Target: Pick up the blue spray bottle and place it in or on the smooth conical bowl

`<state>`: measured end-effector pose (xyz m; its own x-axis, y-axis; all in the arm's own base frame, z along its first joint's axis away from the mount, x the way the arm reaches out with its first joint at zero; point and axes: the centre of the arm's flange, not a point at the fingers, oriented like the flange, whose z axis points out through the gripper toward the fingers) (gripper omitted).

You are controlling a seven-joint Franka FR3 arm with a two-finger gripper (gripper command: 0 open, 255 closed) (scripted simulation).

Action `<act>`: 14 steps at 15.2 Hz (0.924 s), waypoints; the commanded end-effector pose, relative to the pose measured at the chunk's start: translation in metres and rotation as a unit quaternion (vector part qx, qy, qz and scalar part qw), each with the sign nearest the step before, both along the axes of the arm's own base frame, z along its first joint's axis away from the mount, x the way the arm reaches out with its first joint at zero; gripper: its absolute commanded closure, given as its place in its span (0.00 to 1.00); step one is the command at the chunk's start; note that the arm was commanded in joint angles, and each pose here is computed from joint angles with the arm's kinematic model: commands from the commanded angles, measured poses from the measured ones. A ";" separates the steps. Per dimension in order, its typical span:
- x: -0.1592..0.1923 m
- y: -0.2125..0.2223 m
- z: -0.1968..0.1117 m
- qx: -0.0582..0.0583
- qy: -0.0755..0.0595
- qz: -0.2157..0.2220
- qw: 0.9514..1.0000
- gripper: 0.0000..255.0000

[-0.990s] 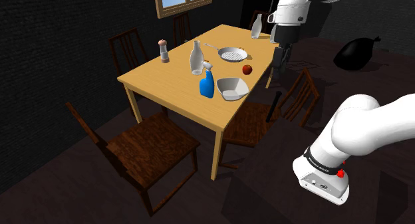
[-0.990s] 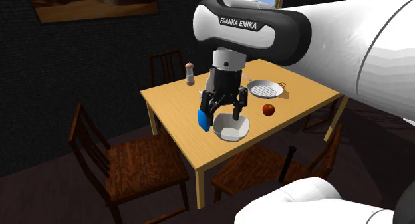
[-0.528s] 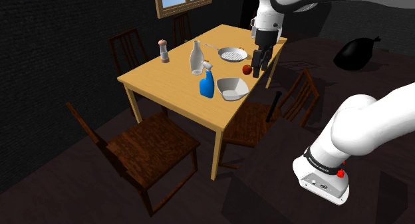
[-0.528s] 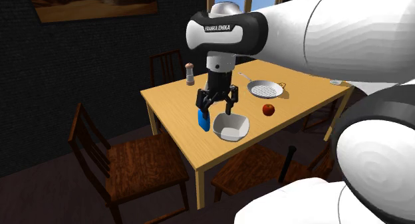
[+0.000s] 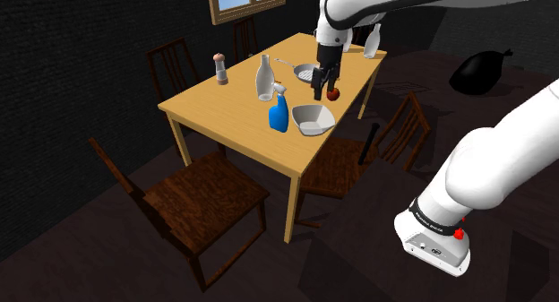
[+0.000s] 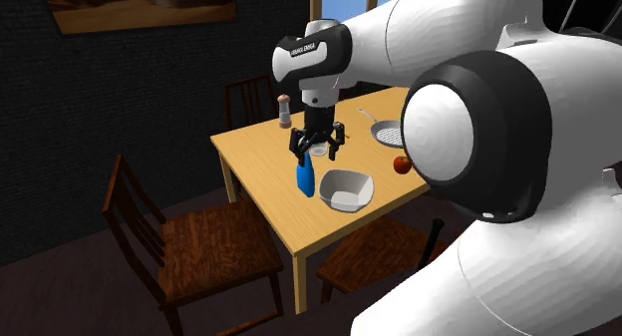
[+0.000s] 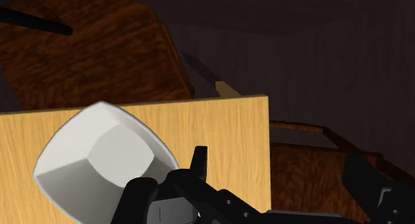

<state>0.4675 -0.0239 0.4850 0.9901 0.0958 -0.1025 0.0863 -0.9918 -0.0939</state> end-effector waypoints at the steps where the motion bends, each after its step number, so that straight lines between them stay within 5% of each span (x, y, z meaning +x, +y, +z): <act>1: 0.022 -0.005 -0.009 -0.005 -0.005 -0.002 1.000 0.00; 14: 0.170 -0.039 -0.056 -0.032 -0.039 -0.015 0.999 0.00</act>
